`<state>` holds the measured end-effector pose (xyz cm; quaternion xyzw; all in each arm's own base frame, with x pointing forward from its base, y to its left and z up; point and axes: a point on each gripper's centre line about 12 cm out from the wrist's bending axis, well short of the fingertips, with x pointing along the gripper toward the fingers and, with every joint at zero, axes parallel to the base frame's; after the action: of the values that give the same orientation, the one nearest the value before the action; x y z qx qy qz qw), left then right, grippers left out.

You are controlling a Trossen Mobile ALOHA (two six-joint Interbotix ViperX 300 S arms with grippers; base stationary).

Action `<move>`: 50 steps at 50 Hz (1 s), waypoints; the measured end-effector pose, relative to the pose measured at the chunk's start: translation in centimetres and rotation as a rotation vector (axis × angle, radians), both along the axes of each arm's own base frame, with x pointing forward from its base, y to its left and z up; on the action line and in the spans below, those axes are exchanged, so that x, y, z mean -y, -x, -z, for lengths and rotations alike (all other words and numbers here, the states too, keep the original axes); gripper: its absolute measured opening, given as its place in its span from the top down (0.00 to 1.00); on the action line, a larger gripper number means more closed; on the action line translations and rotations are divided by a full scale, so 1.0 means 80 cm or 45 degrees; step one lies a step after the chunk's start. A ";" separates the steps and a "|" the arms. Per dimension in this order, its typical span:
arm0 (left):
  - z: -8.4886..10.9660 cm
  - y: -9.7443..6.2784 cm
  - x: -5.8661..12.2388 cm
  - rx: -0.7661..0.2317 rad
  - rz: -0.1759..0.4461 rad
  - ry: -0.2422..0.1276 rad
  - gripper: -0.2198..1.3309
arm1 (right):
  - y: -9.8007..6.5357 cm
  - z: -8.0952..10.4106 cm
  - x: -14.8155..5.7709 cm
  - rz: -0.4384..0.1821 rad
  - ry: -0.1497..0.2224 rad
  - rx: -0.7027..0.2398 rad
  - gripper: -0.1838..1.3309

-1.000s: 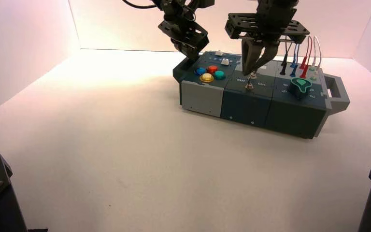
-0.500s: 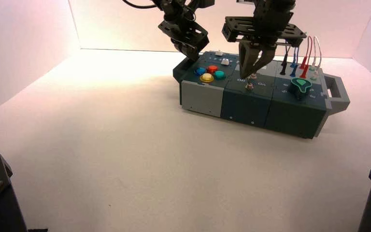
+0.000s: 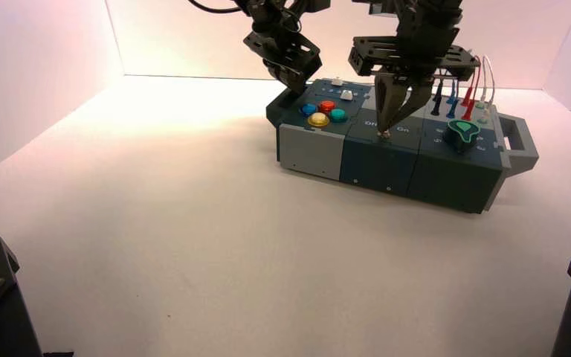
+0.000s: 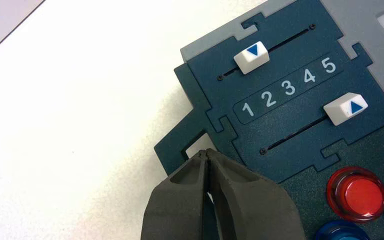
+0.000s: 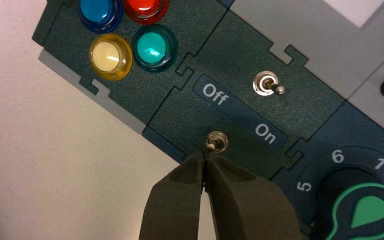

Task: Flip the bottom switch on with the right gripper.

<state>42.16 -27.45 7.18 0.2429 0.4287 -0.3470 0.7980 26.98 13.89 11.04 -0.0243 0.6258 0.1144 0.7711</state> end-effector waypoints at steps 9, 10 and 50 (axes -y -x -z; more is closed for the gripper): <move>0.000 -0.001 -0.001 -0.001 -0.004 0.001 0.96 | -0.002 -0.002 -0.001 -0.001 -0.001 0.006 0.97; 0.000 0.000 0.000 0.002 0.000 0.001 0.96 | -0.002 -0.002 -0.001 -0.001 -0.001 0.006 0.97; 0.000 0.000 0.000 -0.004 -0.001 -0.001 0.96 | 0.004 0.006 0.003 -0.007 0.018 -0.021 0.97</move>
<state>42.15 -27.46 7.20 0.2424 0.4302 -0.3472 0.7973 26.64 13.67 10.53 -0.0305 0.6331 0.1122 0.7653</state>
